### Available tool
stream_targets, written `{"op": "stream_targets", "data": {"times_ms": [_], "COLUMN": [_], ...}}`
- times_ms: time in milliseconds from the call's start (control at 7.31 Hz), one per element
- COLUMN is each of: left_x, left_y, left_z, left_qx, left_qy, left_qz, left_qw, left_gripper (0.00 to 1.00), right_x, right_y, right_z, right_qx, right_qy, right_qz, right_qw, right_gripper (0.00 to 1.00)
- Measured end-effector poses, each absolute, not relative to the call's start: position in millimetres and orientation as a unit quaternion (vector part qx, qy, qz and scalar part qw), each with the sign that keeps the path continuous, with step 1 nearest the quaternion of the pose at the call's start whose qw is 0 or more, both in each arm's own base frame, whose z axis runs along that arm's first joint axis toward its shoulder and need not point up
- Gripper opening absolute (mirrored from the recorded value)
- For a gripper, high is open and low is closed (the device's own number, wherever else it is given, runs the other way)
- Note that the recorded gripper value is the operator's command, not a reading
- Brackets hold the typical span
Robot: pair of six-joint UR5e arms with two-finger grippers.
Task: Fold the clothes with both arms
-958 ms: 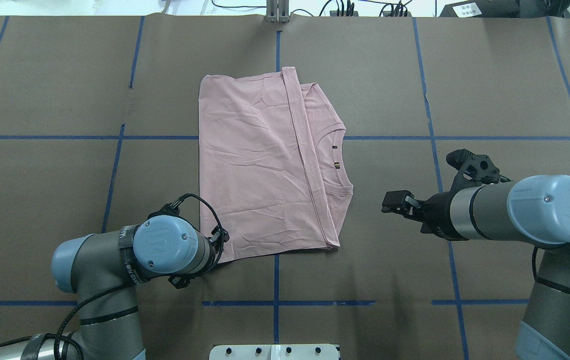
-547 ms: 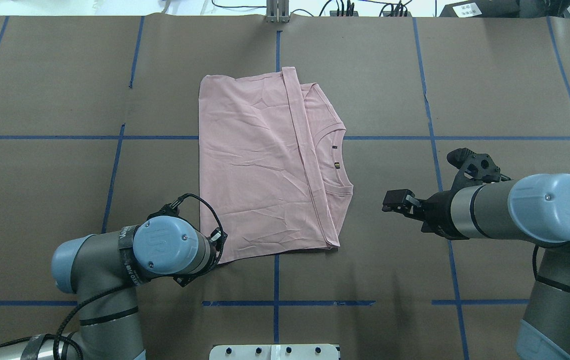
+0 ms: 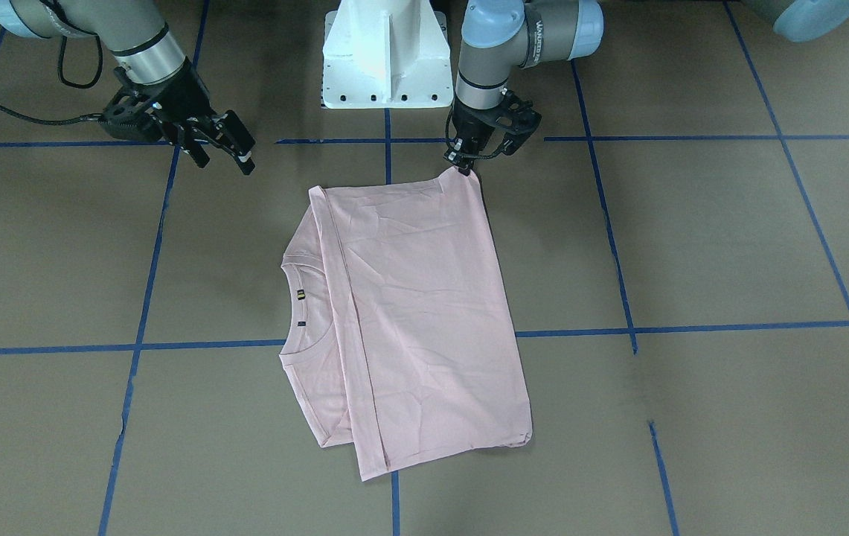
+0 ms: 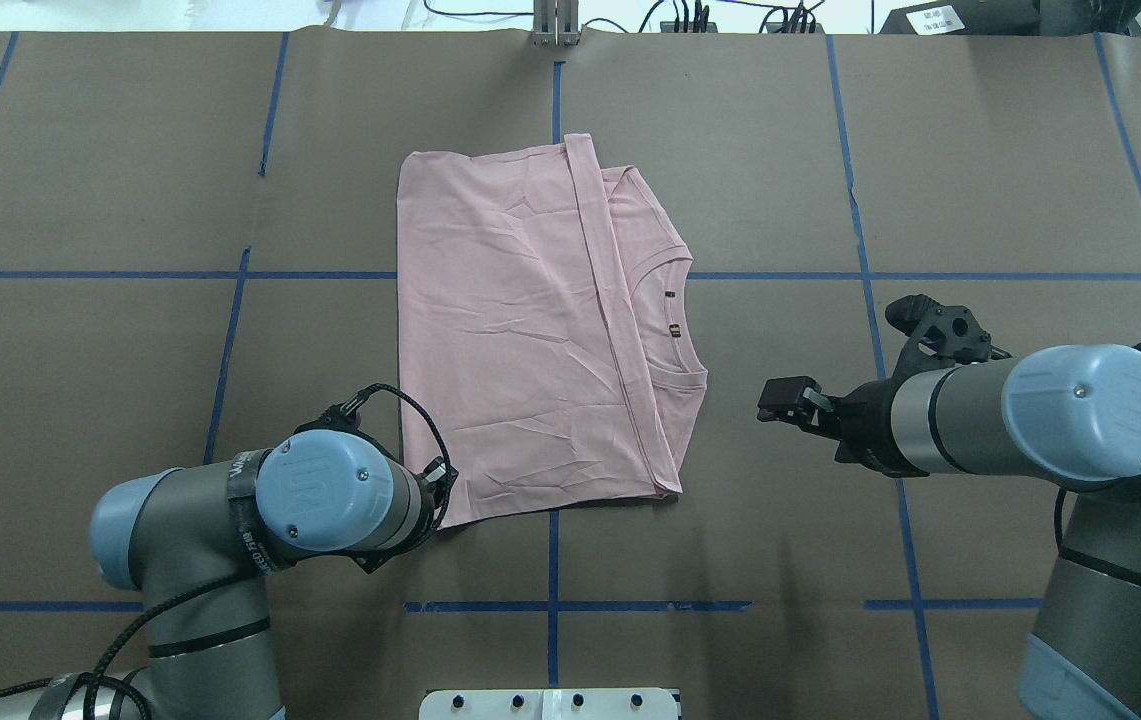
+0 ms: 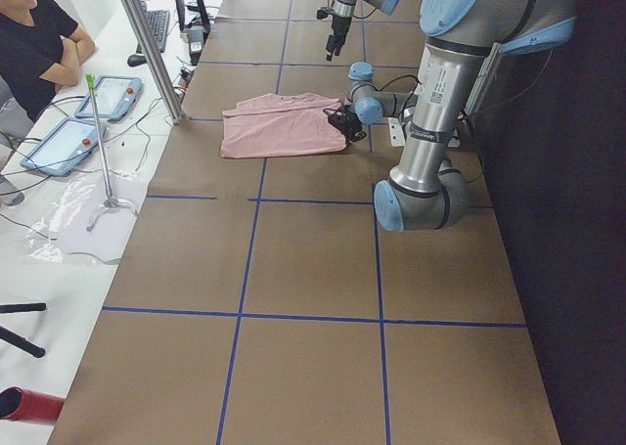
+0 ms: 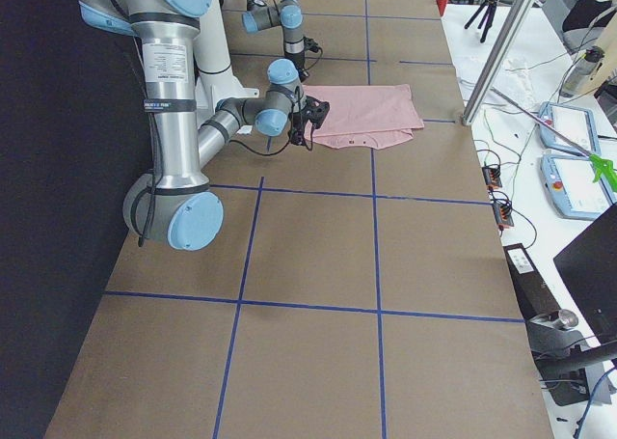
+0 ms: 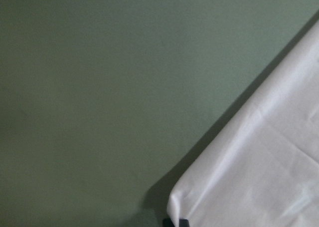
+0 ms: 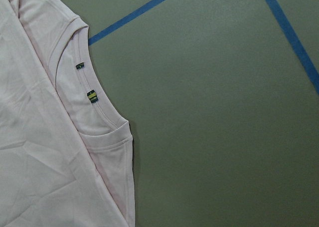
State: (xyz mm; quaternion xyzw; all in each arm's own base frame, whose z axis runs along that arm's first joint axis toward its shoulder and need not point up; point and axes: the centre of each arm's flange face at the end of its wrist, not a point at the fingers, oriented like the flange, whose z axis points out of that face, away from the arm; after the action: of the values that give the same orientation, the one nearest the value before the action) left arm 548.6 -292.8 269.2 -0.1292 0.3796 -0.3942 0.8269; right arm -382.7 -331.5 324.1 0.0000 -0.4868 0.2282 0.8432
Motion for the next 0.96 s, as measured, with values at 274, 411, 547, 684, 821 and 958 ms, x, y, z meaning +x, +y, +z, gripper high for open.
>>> {"op": "stream_targets", "data": {"times_ms": [274,411,547,684,821,958], "left_x": [545.6,544.2,542.6,541.9,541.6,541.3], "left_y": [-293.3,-293.5,-293.9,-293.9,-293.9,-294.2], "left_z": [265.8,264.2,262.5,261.6,261.3,261.4], "left_qx": [-0.128,-0.128,-0.128,-0.128,-0.128,-0.128], "left_qy": [0.381,0.383,0.384,0.386,0.386,0.386], "left_qz": [-0.394,-0.394,-0.394,-0.394,-0.394,-0.394], "left_qw": [0.827,0.826,0.825,0.825,0.824,0.824], "left_gripper": [0.00,0.00,0.00,0.00,0.00,0.00], "right_x": [-426.8,-454.1,-481.8,-505.1,-522.0,-531.8], "right_y": [-341.2,-344.7,-346.7,-345.0,-342.2,-340.2], "right_z": [306.4,293.4,285.9,284.3,286.4,291.3], "right_qx": [-0.005,-0.008,-0.011,-0.018,-0.024,-0.027], "right_qy": [-0.453,-0.433,-0.418,-0.408,-0.400,-0.392], "right_qz": [0.233,0.235,0.236,0.239,0.241,0.241], "right_qw": [0.860,0.870,0.877,0.881,0.884,0.887], "right_gripper": [1.00,1.00,1.00,1.00,1.00,1.00]}}
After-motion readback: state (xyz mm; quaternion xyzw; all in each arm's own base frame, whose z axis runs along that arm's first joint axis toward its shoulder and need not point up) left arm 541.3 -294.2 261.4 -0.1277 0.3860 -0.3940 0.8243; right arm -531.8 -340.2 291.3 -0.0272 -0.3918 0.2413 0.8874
